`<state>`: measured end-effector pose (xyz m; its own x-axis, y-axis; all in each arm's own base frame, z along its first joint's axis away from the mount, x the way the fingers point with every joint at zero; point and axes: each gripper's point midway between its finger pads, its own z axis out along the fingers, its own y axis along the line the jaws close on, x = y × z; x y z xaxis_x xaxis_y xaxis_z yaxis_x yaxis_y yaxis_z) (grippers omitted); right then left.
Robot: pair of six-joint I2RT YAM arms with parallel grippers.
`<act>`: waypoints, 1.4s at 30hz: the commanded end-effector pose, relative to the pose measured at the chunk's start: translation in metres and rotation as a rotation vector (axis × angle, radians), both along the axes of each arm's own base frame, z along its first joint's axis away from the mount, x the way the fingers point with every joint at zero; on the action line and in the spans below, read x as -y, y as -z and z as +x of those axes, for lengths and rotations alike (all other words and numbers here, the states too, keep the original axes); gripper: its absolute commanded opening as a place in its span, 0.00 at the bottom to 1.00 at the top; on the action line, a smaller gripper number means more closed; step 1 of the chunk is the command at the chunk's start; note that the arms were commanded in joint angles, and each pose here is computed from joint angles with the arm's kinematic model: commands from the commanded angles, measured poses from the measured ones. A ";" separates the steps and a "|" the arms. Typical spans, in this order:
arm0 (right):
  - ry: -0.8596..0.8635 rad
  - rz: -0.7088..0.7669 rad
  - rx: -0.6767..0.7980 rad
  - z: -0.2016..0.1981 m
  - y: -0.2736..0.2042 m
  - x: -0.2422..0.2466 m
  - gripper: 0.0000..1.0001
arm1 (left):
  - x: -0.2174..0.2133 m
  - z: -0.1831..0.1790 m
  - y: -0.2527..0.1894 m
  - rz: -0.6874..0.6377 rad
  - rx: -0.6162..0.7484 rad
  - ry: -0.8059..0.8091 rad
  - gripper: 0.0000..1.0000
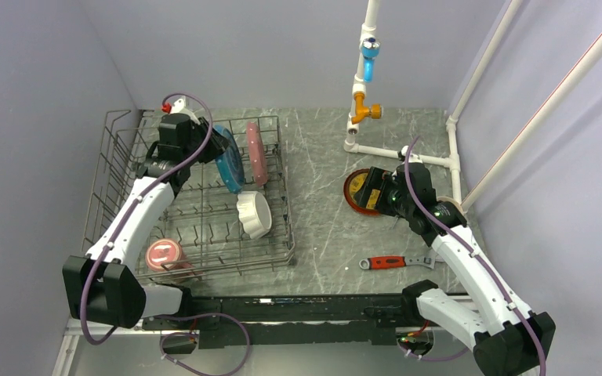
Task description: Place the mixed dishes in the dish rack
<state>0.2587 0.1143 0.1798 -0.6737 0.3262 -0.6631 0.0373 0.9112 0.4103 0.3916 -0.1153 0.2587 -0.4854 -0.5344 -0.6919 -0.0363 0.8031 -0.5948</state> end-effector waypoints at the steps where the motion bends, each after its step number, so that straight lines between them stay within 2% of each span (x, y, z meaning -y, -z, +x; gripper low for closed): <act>1: -0.022 0.011 0.034 0.004 -0.007 -0.005 1.00 | 0.007 0.019 -0.045 0.024 0.165 0.021 0.00; 9: -0.022 0.004 0.018 0.005 -0.001 -0.005 1.00 | 0.015 0.026 -0.026 0.032 0.137 0.056 0.00; 13: -0.014 -0.004 0.019 0.006 -0.001 -0.003 1.00 | 0.014 0.026 -0.010 0.025 0.081 0.031 0.00; 17: -0.003 -0.013 0.018 0.005 0.000 0.000 1.00 | 0.006 0.019 -0.016 -0.055 0.151 -0.006 0.00; 22: -0.003 -0.013 0.024 0.004 -0.001 0.000 1.00 | -0.011 0.017 -0.022 -0.040 0.165 -0.028 0.01; 25: -0.004 -0.009 0.024 0.004 -0.001 0.000 1.00 | -0.015 0.018 -0.015 -0.019 0.134 -0.019 0.10; 34: -0.001 -0.009 0.024 0.002 0.000 0.001 1.00 | -0.022 0.018 -0.014 0.056 0.142 -0.022 0.53; 37: -0.003 -0.007 0.022 0.002 0.001 0.001 1.00 | -0.022 0.018 -0.014 0.066 0.144 -0.013 0.58; 42: -0.005 -0.005 0.017 0.003 0.002 -0.001 1.00 | -0.016 0.018 -0.019 0.077 0.166 0.031 0.59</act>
